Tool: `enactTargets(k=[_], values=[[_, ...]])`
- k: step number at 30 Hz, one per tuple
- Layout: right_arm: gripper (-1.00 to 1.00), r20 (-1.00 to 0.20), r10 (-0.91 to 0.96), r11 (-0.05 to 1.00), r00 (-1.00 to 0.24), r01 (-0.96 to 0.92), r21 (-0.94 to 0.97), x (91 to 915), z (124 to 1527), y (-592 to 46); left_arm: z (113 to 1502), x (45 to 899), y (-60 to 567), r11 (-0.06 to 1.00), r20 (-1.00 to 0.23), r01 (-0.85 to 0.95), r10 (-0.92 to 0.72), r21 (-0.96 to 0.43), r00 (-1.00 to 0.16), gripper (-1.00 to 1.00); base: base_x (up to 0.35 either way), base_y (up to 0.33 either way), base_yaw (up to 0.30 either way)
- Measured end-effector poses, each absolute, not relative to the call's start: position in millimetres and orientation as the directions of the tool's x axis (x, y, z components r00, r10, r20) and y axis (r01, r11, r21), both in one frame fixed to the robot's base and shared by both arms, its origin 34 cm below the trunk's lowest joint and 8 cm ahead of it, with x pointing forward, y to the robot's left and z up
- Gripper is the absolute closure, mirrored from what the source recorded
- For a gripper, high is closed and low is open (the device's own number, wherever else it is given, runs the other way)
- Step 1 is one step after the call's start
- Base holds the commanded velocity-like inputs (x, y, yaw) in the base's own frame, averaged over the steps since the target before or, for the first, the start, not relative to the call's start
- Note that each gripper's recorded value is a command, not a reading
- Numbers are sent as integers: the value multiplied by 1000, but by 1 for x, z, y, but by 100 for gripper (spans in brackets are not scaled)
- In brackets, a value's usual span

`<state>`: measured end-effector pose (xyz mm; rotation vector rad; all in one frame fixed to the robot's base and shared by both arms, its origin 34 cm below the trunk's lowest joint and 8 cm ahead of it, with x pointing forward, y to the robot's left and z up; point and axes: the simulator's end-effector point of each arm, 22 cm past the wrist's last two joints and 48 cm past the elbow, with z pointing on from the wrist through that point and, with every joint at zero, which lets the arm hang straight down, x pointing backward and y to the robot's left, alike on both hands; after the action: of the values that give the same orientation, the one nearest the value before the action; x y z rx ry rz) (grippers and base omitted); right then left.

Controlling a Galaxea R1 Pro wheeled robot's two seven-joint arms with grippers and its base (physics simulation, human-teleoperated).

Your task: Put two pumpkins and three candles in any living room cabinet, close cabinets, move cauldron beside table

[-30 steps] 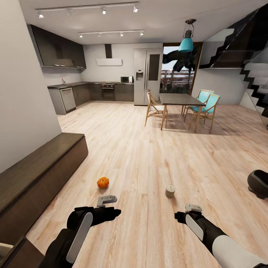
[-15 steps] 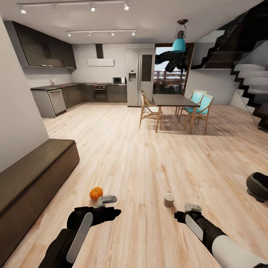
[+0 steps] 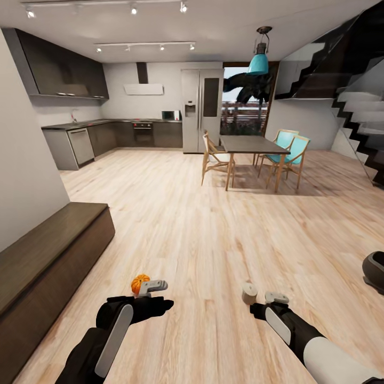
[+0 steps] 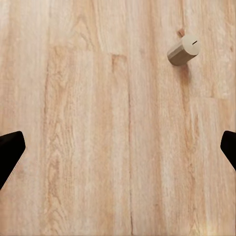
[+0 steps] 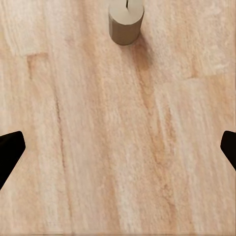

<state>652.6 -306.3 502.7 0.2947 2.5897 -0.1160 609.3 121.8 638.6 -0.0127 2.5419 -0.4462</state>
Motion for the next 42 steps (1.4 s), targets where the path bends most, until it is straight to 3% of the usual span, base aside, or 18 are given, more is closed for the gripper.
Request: enactTargets(k=[14,32,35,42], values=[[-100,-522,188,971,-832,236,-26,655,505,-310,639,609,122,945,-523,83,-100,-316,-847,-100,78,-54,0],[-100,-549,203,972,-811,235,13,666,515,-302,637,610,126,946,-519,71,-109,-315,-848,-100,305,-45,0],[-100,-569,215,973,-794,222,59,679,528,-288,637,615,144,945,-516,21,-158,-325,-842,-100,327,0,0],[-100,-559,337,936,-757,204,287,701,566,-293,628,623,273,857,-459,-302,-485,-417,-744,-100,213,0,0]])
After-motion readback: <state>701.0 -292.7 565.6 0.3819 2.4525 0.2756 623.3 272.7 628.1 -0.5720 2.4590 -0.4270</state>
